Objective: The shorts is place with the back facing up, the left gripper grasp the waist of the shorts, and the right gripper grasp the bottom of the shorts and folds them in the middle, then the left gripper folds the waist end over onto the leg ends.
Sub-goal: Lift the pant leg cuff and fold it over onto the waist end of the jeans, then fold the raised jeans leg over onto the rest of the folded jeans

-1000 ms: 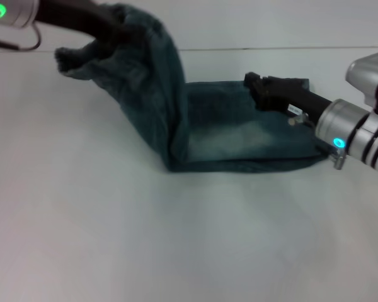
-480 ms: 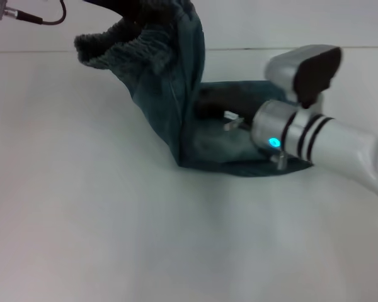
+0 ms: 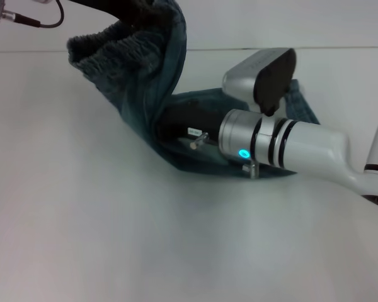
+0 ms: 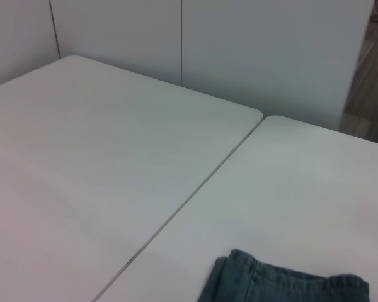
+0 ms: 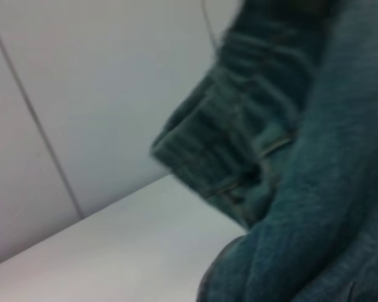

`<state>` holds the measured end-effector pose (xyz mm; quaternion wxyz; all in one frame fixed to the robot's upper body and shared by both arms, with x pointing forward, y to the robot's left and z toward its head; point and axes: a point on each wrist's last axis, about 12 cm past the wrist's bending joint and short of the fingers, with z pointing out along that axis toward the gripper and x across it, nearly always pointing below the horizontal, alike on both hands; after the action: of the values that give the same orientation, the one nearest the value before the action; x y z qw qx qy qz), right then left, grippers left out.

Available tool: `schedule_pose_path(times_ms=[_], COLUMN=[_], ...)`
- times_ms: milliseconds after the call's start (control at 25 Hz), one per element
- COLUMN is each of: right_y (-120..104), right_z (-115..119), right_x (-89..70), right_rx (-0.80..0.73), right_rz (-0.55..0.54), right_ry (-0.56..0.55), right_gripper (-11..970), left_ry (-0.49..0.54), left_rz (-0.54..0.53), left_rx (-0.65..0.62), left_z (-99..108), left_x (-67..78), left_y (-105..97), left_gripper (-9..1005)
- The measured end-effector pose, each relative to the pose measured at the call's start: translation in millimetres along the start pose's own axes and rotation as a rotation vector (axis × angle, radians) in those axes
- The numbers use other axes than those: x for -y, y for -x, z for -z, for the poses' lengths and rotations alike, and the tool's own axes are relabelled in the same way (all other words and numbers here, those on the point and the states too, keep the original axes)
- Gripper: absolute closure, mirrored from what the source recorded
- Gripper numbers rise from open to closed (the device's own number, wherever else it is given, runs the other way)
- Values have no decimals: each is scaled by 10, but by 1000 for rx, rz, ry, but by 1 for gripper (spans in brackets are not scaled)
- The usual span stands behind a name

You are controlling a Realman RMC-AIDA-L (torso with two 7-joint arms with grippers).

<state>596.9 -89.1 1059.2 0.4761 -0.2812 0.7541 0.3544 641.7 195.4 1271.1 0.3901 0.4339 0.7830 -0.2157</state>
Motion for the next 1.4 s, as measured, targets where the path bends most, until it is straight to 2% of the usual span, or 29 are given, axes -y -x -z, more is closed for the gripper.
schedule_pose_path(times_ms=[360,600,800,1000,1160,1400], right_y=[-22,-85,-250,-338,-295,-171], right_z=[-146,-110,109,434,783,1324], right_x=[-301,-287,-45,362,730,1135], right_rx=[-48,-66,-60,9,133,368], right_rz=[39,53,29,-47,-106,-188], right_ry=[108,108,22,-155,-317,-528], right_gripper=[938,933,929,924,921,916], left_ry=[2,10,-1,-36,-84,-186], left_rz=[3,15,17,21,22,30], left_rx=[0,-1,-1,16,29,82], left_z=[-7,-7,-33,-64,-128,-403], left_x=[-9,-22,4,61,131,323], left_y=[-21,-74,-120,-155,-187,-248], left_gripper=[864,867,868,869,869,870])
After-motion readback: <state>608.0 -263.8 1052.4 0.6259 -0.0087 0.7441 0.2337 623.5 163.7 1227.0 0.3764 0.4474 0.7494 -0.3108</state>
